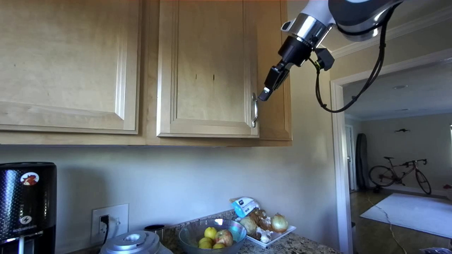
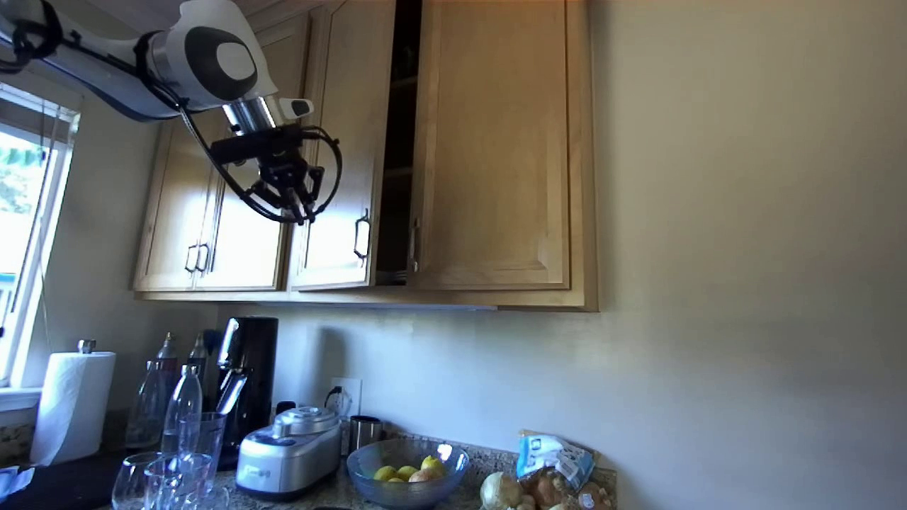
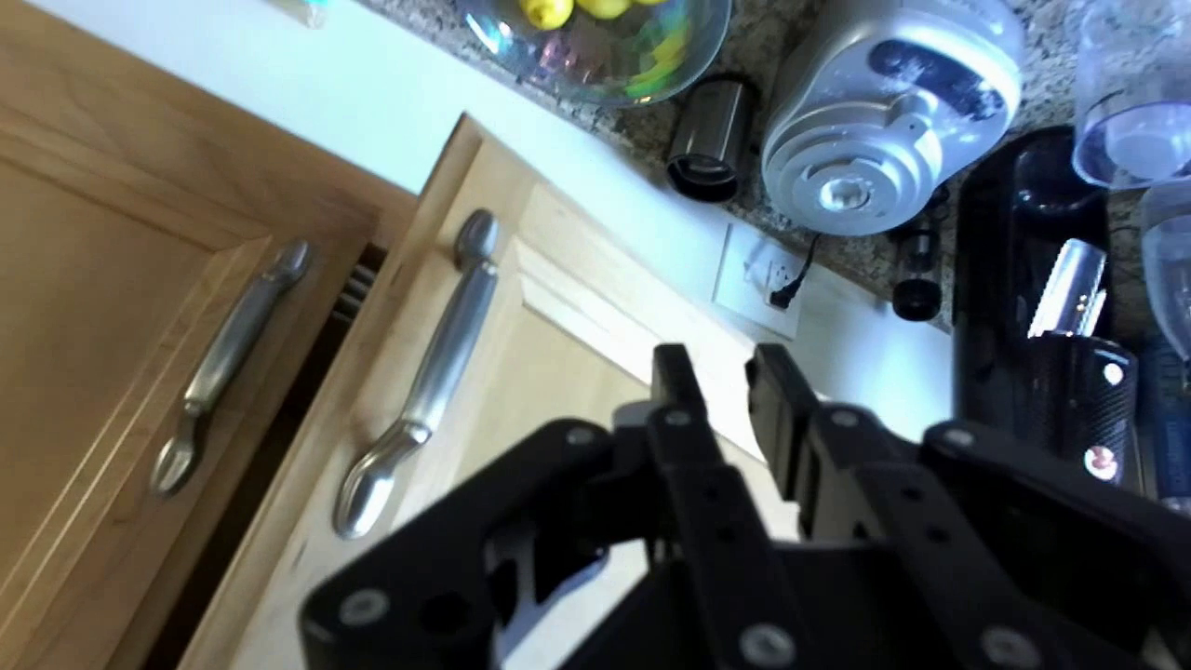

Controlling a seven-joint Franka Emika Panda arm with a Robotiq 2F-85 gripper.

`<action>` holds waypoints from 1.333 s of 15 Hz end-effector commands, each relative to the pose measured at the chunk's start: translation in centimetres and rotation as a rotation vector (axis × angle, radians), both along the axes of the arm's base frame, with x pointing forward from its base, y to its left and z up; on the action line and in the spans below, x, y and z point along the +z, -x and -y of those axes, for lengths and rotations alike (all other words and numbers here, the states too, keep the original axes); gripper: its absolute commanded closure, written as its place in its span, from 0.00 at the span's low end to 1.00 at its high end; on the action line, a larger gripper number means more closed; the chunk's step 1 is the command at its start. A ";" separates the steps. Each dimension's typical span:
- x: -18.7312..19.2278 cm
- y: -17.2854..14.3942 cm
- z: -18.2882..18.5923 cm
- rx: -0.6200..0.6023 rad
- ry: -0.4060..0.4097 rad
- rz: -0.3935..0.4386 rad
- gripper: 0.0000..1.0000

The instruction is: Close the open cabinet doors

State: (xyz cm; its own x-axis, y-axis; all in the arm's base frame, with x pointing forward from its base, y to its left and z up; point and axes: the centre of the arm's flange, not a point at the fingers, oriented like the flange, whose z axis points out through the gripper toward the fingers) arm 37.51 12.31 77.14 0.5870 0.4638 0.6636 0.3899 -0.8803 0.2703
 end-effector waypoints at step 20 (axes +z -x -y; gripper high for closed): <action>-13.9 2.9 0.5 -0.321 -0.142 -0.560 0.00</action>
